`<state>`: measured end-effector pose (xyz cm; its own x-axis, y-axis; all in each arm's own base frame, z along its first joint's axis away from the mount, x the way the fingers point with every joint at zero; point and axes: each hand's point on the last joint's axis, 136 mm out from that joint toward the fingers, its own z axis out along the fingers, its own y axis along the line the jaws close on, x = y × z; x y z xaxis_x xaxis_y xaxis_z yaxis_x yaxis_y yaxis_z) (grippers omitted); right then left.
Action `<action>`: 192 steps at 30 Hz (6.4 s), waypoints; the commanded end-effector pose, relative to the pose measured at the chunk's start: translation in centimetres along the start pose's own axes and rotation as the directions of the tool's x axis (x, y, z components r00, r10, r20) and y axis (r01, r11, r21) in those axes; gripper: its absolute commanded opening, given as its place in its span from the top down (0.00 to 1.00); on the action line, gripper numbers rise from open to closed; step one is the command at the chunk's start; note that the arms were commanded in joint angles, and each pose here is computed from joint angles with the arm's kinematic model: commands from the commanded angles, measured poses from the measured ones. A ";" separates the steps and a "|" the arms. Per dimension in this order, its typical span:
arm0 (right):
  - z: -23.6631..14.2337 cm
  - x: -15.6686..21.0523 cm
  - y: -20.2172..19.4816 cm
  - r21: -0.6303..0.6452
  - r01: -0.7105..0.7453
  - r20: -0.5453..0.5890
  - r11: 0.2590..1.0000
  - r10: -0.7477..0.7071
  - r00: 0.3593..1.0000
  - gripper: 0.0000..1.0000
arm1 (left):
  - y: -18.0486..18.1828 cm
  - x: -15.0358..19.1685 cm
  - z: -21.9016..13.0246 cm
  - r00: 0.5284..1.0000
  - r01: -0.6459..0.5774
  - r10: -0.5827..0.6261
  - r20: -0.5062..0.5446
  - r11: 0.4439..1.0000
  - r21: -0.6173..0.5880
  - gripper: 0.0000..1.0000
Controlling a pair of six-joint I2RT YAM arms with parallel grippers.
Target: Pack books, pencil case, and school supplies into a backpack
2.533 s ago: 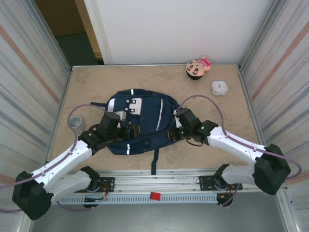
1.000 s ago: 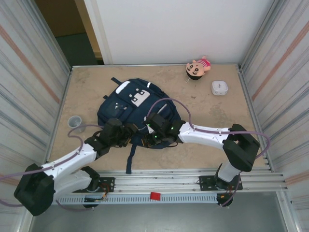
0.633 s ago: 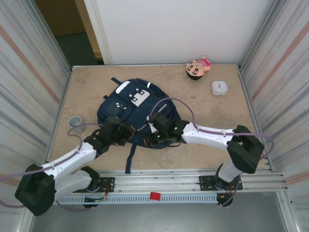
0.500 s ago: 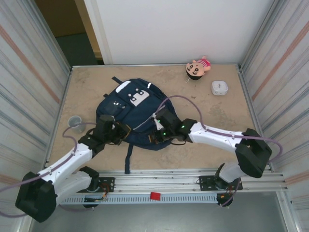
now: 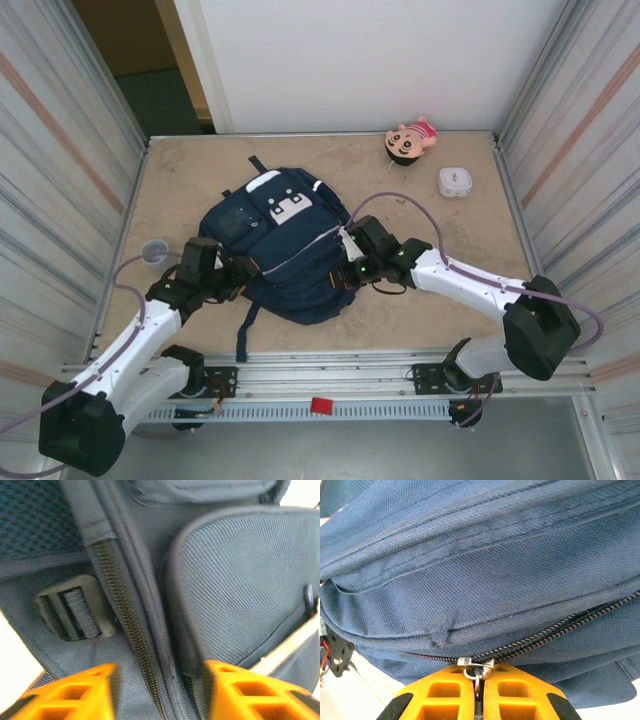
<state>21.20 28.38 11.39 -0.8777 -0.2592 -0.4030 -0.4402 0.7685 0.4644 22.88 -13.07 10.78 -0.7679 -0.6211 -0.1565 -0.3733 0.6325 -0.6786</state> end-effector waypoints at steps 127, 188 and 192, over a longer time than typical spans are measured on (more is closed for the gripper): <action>-9.2 -4.8 -1.7 -0.360 -0.209 0.382 0.909 0.348 0.856 0.49 | -10.3 6.2 3.0 -0.610 -0.789 0.791 0.049 -0.612 0.046 0.16; -0.9 -1.2 3.9 -0.342 -0.025 0.089 0.939 0.059 0.994 0.56 | -12.3 6.3 -1.2 -0.096 -0.969 0.878 0.468 -0.190 0.159 0.97; -0.6 -1.0 3.5 -0.327 -0.031 0.085 0.945 0.062 0.994 0.58 | -12.4 6.3 -1.3 -0.092 -0.969 0.875 0.476 -0.189 0.160 0.97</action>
<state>21.38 30.98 14.03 -0.8898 -0.1241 -0.4392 -0.4283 0.5596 0.7095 21.86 -23.71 16.26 -0.0677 0.4765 -0.8765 0.9028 0.4032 0.1495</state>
